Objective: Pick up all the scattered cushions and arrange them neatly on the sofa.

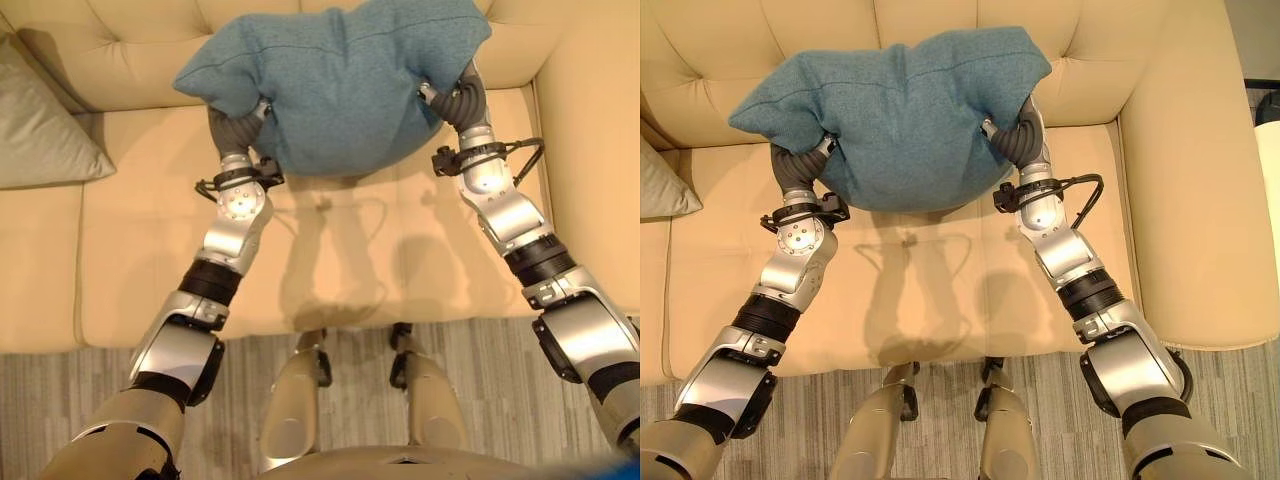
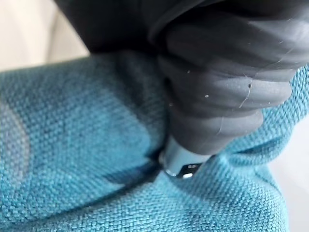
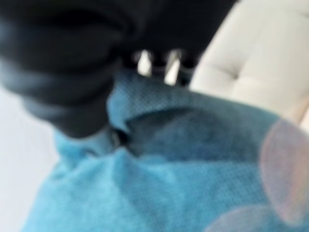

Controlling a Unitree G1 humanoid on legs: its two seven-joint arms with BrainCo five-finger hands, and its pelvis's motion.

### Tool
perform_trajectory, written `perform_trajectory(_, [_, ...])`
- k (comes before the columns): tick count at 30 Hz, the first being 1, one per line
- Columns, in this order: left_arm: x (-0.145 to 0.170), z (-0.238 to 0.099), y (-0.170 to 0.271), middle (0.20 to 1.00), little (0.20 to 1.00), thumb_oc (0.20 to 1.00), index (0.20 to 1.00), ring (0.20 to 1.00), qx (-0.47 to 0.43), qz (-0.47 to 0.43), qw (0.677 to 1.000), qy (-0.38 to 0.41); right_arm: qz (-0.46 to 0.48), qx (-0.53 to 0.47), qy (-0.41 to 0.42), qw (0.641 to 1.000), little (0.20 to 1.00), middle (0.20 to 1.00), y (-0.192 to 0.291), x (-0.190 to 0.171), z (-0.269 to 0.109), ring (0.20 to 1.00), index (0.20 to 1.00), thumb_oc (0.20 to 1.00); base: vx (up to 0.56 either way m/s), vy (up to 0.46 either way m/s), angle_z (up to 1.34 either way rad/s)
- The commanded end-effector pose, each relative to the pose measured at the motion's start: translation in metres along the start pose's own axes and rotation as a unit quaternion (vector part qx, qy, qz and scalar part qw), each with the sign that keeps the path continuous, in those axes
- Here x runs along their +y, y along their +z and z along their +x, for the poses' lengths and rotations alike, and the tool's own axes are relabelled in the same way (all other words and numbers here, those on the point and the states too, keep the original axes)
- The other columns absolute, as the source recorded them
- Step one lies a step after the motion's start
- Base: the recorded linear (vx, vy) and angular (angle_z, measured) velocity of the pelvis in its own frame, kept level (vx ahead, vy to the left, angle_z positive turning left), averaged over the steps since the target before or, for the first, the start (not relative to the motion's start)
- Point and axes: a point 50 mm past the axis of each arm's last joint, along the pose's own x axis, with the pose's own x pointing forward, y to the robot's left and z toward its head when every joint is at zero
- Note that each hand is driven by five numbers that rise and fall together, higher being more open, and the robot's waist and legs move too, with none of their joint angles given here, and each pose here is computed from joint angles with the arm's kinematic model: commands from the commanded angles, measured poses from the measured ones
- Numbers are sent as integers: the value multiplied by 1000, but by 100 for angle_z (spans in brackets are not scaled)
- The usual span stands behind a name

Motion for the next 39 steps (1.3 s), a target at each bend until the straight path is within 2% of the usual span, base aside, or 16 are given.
perform_trajectory(1, [-64, 13, 80, 200, 200, 200, 200, 200, -167, -49, 978, -119, 54, -184, 54, 980, 200, 200, 95, 33, 23, 200, 200, 200, 0, 0, 0])
perform_trajectory(13, [-66, 44, 106, 200, 200, 200, 200, 200, -191, 4, 977, -99, 0, -162, 19, 987, 200, 200, 105, 25, 54, 200, 200, 200, -3, -1, 1])
perform_trajectory(14, [-66, 47, 109, 357, 357, 357, 357, 357, -194, 10, 977, -91, -4, -157, 12, 988, 200, 200, 104, 25, 56, 200, 200, 200, 0, 0, 0])
perform_trajectory(15, [-68, 52, 114, 1000, 1000, 1000, 1000, 1000, -196, 18, 977, -82, -26, -152, 0, 988, 263, 263, 106, 24, 62, 263, 263, 263, 0, 0, 0])
perform_trajectory(16, [-68, 52, 115, 1000, 1000, 1000, 1000, 1000, -197, 18, 977, -82, -26, -153, 0, 988, 445, 445, 107, 24, 62, 445, 445, 445, 7, 16, 4])
perform_trajectory(17, [-66, 58, 125, 1000, 1000, 1000, 1000, 1000, -207, 29, 975, -71, -41, -145, -17, 988, 947, 947, 108, 22, 67, 947, 947, 947, 5, 4, 7])
perform_trajectory(18, [-66, 58, 125, 1000, 1000, 1000, 1000, 1000, -208, 29, 975, -71, -41, -145, -18, 988, 947, 947, 108, 21, 67, 947, 947, 947, 17, 13, 6])
perform_trajectory(19, [-67, 61, 131, 1000, 1000, 1000, 1000, 1000, -214, 37, 974, -69, -48, -139, -26, 989, 1000, 1000, 108, 21, 70, 1000, 1000, 1000, 15, 12, 6])
perform_trajectory(25, [-55, 77, 150, 1000, 1000, 1000, 1000, 1000, -234, 100, 966, -50, -59, -103, -40, 992, 1000, 1000, 104, 12, 81, 1000, 1000, 1000, 8, 9, 1])
perform_trajectory(28, [-40, 87, 159, 1000, 1000, 1000, 1000, 1000, -243, 136, 960, -15, -52, -91, -114, 988, 1000, 1000, 105, -16, 89, 1000, 1000, 1000, 34, 32, 1])
perform_trajectory(33, [-19, 95, 166, 1000, 1000, 1000, 1000, 1000, -237, 126, 962, 41, -64, -67, -208, 974, 1000, 1000, 102, -57, 95, 1000, 1000, 1000, 17, 9, 5])
perform_trajectory(35, [-18, 96, 168, 1000, 1000, 1000, 1000, 1000, -238, 125, 962, 43, -60, -67, -210, 974, 1000, 1000, 103, -59, 95, 1000, 1000, 1000, 11, 2, 11])
perform_trajectory(39, [2, 100, 173, 1000, 1000, 1000, 1000, 1000, -238, 125, 961, 59, -99, -54, -215, 970, 1000, 1000, 97, -90, 97, 1000, 1000, 1000, 5, 2, 3])
